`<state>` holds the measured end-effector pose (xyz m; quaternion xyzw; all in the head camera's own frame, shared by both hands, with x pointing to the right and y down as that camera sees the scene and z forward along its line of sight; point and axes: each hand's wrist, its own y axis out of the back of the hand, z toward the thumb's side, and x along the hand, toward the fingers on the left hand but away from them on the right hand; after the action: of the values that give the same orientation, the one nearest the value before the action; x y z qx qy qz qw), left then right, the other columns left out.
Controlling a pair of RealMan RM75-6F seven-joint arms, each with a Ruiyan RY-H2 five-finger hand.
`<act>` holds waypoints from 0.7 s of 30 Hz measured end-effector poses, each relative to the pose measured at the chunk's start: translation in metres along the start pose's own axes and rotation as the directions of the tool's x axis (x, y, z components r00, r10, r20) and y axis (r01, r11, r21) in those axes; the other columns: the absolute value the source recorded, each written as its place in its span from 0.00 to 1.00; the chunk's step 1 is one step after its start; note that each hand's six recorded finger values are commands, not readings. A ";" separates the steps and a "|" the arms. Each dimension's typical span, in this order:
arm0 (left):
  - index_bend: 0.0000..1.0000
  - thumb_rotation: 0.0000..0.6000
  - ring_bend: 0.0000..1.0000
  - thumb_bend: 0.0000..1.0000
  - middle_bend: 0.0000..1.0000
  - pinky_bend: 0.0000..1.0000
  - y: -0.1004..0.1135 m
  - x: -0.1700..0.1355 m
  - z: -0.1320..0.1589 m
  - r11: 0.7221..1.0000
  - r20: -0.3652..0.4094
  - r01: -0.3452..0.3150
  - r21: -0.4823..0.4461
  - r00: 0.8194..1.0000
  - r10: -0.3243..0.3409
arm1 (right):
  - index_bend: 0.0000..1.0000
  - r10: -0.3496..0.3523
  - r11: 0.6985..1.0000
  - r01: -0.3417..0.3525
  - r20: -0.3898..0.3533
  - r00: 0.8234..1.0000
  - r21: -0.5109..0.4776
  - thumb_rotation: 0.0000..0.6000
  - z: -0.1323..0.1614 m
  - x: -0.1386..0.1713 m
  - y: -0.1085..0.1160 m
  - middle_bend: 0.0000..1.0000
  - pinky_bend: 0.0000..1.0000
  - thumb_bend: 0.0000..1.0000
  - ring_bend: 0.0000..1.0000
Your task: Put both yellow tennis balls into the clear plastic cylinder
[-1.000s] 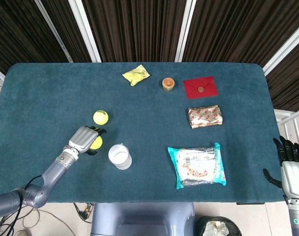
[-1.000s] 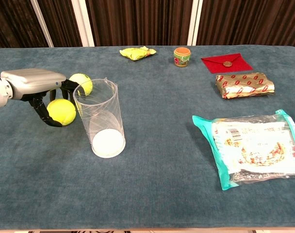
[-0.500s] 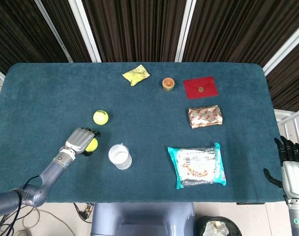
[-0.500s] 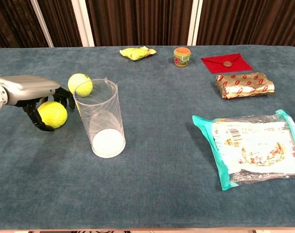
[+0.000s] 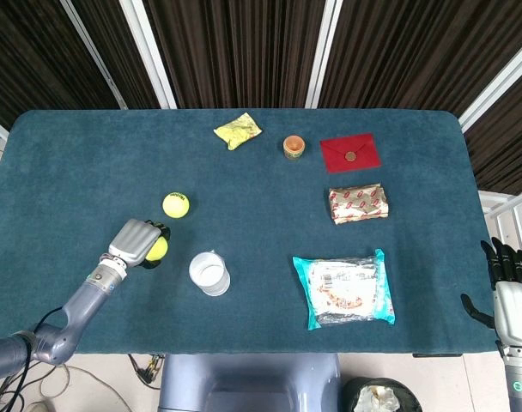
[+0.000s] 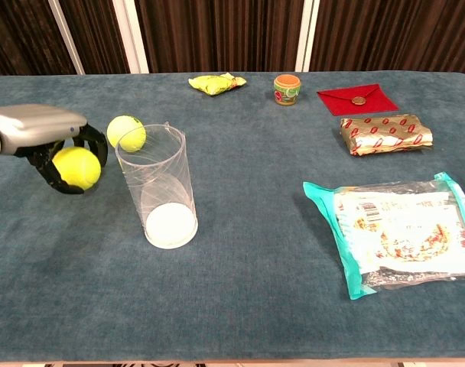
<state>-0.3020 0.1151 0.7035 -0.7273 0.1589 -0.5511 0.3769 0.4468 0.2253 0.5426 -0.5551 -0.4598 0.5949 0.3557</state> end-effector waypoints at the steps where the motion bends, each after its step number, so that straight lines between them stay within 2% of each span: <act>1: 0.43 1.00 0.44 0.35 0.51 0.56 0.005 -0.002 -0.001 1.000 0.001 -0.013 -0.001 1.000 0.013 | 0.00 0.001 1.000 -0.001 0.001 1.000 -0.002 1.00 0.000 0.000 0.000 0.02 0.00 0.34 0.02; 8: 0.43 1.00 0.44 0.35 0.50 0.56 0.057 -0.015 0.000 0.990 0.013 -0.137 -0.034 0.990 0.138 | 0.00 -0.003 1.000 0.003 0.006 1.000 -0.005 1.00 -0.002 0.000 0.000 0.02 0.00 0.34 0.02; 15: 0.43 1.00 0.44 0.35 0.50 0.56 0.121 -0.024 0.022 0.965 0.062 -0.253 -0.075 0.964 0.257 | 0.00 -0.006 1.000 0.006 0.003 1.000 -0.002 1.00 -0.001 0.000 0.000 0.02 0.00 0.34 0.02; 18: 0.43 1.00 0.44 0.35 0.50 0.56 0.140 -0.025 0.038 0.957 0.092 -0.273 -0.098 0.955 0.282 | 0.00 -0.006 1.000 0.006 0.000 1.000 0.000 1.00 -0.001 0.000 0.001 0.02 0.00 0.34 0.02; 21: 0.42 1.00 0.44 0.34 0.50 0.56 0.147 -0.025 0.054 0.957 0.123 -0.265 -0.121 0.952 0.279 | 0.00 -0.005 1.000 0.005 -0.001 1.000 0.001 1.00 -0.001 0.000 0.000 0.02 0.00 0.34 0.02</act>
<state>-0.2337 0.0534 0.5747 -0.7534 0.2592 -0.4330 0.4215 0.4475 0.2257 0.5420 -0.5541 -0.4609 0.5938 0.3577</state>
